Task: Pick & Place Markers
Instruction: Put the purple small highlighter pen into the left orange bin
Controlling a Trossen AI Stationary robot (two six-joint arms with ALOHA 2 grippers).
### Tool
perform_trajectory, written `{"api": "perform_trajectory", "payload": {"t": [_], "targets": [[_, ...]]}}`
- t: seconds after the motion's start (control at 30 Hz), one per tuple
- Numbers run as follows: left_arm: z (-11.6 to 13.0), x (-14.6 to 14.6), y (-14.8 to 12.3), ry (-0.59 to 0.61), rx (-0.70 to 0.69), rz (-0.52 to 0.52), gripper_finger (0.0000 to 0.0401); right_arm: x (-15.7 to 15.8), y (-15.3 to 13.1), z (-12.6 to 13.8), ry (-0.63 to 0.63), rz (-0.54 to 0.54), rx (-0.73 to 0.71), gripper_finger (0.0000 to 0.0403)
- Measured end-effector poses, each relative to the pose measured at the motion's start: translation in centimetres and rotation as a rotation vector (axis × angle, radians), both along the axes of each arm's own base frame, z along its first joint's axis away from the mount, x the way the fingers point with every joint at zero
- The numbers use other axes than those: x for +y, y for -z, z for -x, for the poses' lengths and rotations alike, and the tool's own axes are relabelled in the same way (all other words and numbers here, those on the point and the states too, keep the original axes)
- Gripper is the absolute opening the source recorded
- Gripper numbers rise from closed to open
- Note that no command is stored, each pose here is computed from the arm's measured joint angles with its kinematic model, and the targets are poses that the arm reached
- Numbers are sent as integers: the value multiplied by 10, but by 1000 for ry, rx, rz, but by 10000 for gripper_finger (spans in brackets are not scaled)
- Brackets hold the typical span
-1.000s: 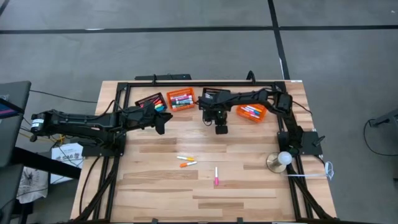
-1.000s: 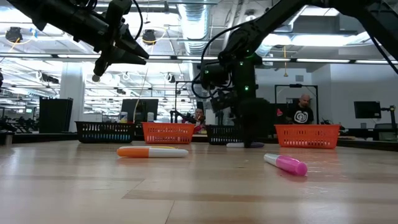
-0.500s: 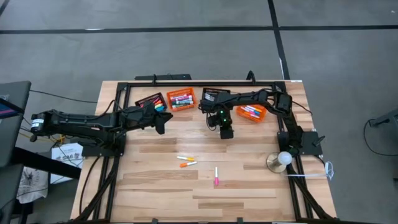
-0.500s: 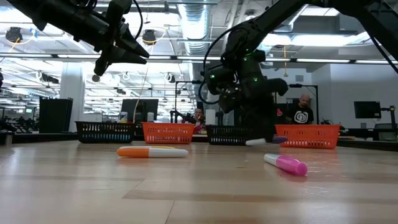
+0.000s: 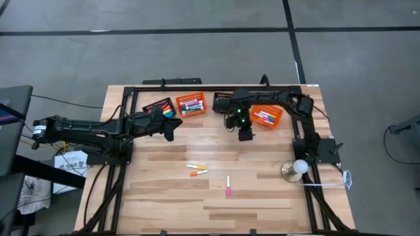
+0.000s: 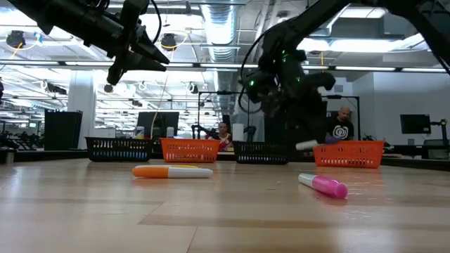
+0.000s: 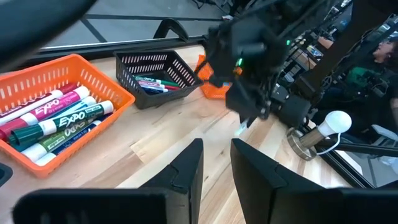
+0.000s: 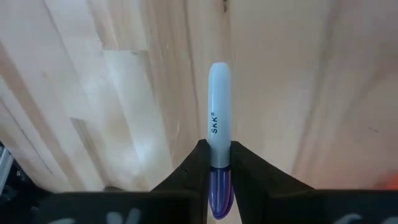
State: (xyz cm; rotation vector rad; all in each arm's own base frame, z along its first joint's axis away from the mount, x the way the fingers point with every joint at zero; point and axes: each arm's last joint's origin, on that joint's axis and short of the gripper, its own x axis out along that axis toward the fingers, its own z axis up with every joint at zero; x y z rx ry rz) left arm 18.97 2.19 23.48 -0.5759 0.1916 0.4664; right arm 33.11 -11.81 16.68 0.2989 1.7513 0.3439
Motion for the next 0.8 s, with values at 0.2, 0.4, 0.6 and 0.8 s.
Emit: {"api": "perform_trajectory", "payload": {"t": [0.2,0.4,0.6,0.8], "targets": [[0,0,0,0,-4,0,81,-8,-47,19,16,39,-119,42],[0,0,-1,0,-7,-1,81,-12,-101,51,37,94,-255,39],[0,0,-1,0,-12,-1,81,-25,-136,84,136,177,-352,47],[0,0,-1,0,-15,-1,81,-47,-149,110,283,331,-313,40]]}}
